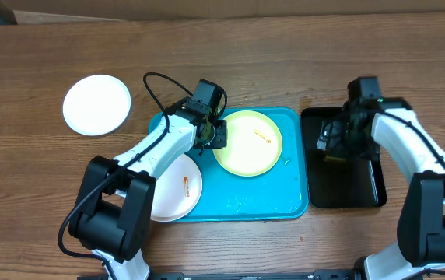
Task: Clean dirty plates on tray and stack at the side
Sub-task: 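Lower the right gripper onto the green sponge in the black tray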
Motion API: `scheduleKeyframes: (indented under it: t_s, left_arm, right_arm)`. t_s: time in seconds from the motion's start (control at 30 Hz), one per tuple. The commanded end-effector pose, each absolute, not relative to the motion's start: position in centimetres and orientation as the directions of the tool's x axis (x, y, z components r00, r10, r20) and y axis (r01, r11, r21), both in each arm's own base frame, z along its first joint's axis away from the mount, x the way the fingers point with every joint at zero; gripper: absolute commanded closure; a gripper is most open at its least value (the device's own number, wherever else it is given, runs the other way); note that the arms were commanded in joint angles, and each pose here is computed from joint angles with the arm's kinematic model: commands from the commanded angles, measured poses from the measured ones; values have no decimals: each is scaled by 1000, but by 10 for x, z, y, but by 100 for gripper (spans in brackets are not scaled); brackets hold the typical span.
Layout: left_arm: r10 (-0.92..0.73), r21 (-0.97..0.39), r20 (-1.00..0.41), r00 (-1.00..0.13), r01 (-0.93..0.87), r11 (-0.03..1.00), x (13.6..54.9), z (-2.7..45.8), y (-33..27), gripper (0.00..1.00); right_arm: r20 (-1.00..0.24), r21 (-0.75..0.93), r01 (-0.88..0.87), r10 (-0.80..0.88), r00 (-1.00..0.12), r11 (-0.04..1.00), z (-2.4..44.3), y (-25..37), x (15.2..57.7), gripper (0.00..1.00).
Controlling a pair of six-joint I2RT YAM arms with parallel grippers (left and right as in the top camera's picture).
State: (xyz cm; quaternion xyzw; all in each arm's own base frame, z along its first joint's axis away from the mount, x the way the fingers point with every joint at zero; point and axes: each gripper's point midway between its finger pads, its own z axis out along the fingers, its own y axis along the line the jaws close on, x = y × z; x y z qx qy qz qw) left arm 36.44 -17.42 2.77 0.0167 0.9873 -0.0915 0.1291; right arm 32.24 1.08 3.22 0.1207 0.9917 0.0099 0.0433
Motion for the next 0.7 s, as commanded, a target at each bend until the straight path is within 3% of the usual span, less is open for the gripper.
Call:
scheduleKeyframes:
  t_s: [0.0, 0.17, 0.27, 0.3, 0.37, 0.47, 0.57, 0.63, 0.67]
  left_arm:
    - [-1, -178, -244, -970, 44, 983, 364, 23, -175, 69]
    - [-1, -178, -243, -970, 44, 983, 364, 22, -175, 69]
    - [-1, -178, -243, -970, 44, 983, 364, 22, -175, 69]
    - [-1, -178, -243, -970, 44, 983, 364, 22, -175, 68]
    - [-1, -178, -243, -970, 44, 983, 364, 22, -175, 69]
    - [-1, -178, -242, -970, 44, 983, 364, 22, -175, 68]
    - [-1, -178, -243, -970, 44, 983, 364, 22, -175, 68]
    - [-1, -178, -242, -970, 44, 983, 364, 22, -175, 68]
    - [-1, -178, -242, -970, 44, 983, 363, 22, -175, 68]
  right_arm:
    - [-116, -20, 248, 244, -963, 969, 30, 3, 318, 5]
    - [-93, -5, 238, 236, -967, 971, 16, 7, 307, 14]
    - [-88, -2, 233, 232, -969, 972, 12, 9, 304, 29]
    - [-83, -4, 231, 230, -970, 973, 11, 9, 302, 40]
    - [-79, -6, 229, 227, -971, 973, 9, 9, 300, 72]
    - [-79, -6, 228, 227, -971, 974, 9, 9, 300, 96]
    - [-77, -7, 213, 211, -974, 977, 9, 9, 300, 94]
    - [-71, -9, 207, 206, -976, 978, 10, 9, 299, 50]
    - [-65, -10, 207, 205, -976, 978, 11, 9, 298, 40]
